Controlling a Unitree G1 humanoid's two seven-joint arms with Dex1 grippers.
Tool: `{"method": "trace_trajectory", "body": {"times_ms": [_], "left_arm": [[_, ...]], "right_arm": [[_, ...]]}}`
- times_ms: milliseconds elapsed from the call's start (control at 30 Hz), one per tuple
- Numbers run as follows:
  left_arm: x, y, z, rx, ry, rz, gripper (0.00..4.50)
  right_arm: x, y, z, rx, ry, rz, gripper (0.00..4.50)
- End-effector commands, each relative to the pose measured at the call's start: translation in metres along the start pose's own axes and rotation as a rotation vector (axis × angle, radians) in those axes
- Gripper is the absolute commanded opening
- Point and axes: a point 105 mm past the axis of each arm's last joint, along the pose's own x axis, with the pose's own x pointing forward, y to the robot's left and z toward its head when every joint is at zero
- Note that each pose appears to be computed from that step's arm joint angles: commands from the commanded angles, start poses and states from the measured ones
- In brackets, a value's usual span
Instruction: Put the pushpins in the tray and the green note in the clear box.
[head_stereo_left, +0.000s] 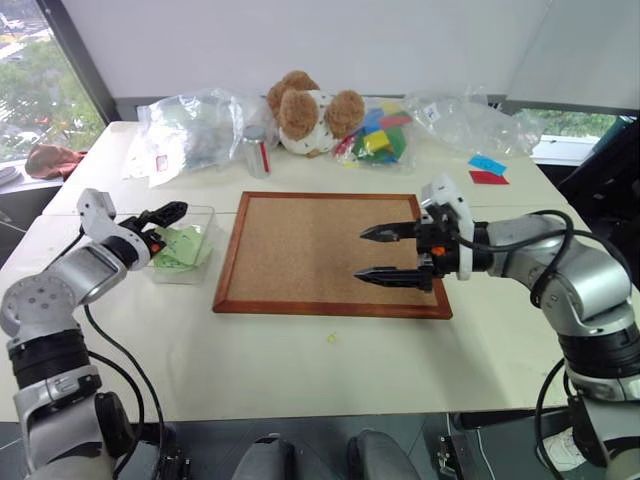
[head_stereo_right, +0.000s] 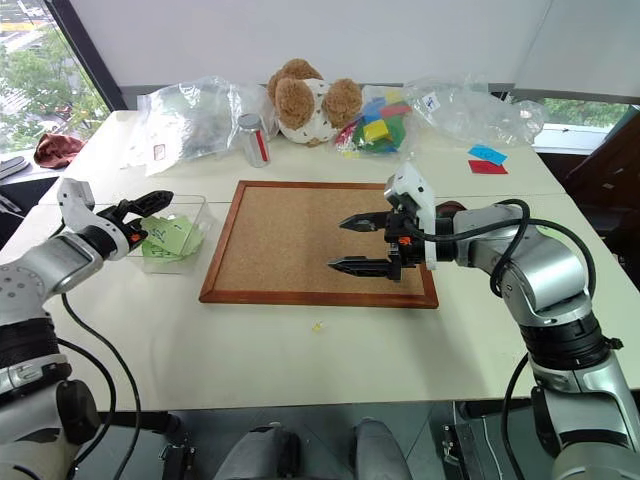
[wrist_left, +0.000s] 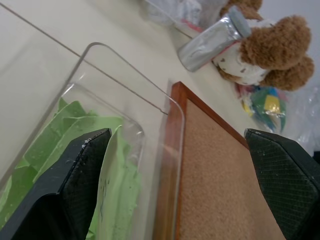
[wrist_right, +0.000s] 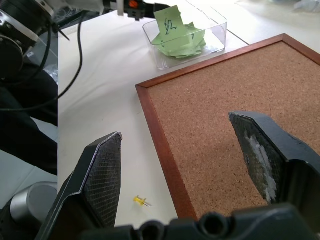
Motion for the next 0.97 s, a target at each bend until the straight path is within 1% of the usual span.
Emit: {"method": "trace_trajectory", "body": {"times_ms": [33,100,200,300,367,433,533,600,700,767,833,967], "left_arm": [[-0.015,-0.016,0.016,0.046,-0.026,-0.037,4.46],[-0.018,-0.018,0.018,0.085,-0.019,-0.016,4.46],[-0.021,-0.015,0.023,0.217,-0.012,0.068,4.46],[-0.021,-0.020,0.029,0.344,-0.031,0.092,4.46],[-0.023,-0.037,0.029,0.400,-0.026,0.002,4.46],[-0.028,-0.052,0.023,0.426,0.007,-0.115,4.46],[-0.034,-0.060,0.015,0.442,0.055,-0.208,4.46],[-0.040,-0.072,0.000,0.499,0.118,-0.312,4.46],[-0.056,-0.092,-0.039,0.624,0.275,-0.516,4.46],[-0.064,-0.096,-0.060,0.688,0.364,-0.606,4.46],[-0.068,-0.096,-0.072,0.744,0.419,-0.656,4.46],[-0.071,-0.090,-0.084,0.842,0.482,-0.726,4.46]], "right_arm": [[-0.005,0.001,0.012,-0.051,-0.026,-0.012,3.75],[-0.005,0.000,0.012,-0.053,-0.024,-0.014,3.75],[-0.004,-0.002,0.011,-0.051,-0.026,-0.016,3.75],[-0.002,-0.002,0.009,-0.053,-0.024,-0.014,3.75],[-0.002,-0.003,0.009,-0.053,-0.021,-0.015,3.75],[-0.004,-0.004,0.008,-0.051,-0.017,-0.018,3.75],[-0.008,-0.004,0.007,-0.047,-0.009,-0.025,3.75],[-0.012,-0.005,0.005,-0.046,0.004,-0.036,3.75],[-0.020,-0.004,0.002,-0.032,0.020,-0.058,3.75],[-0.025,-0.002,0.001,-0.022,0.026,-0.072,3.75],[-0.028,-0.002,-0.002,-0.010,0.032,-0.092,3.75],[-0.033,0.000,-0.009,0.012,0.050,-0.123,3.75]]}}
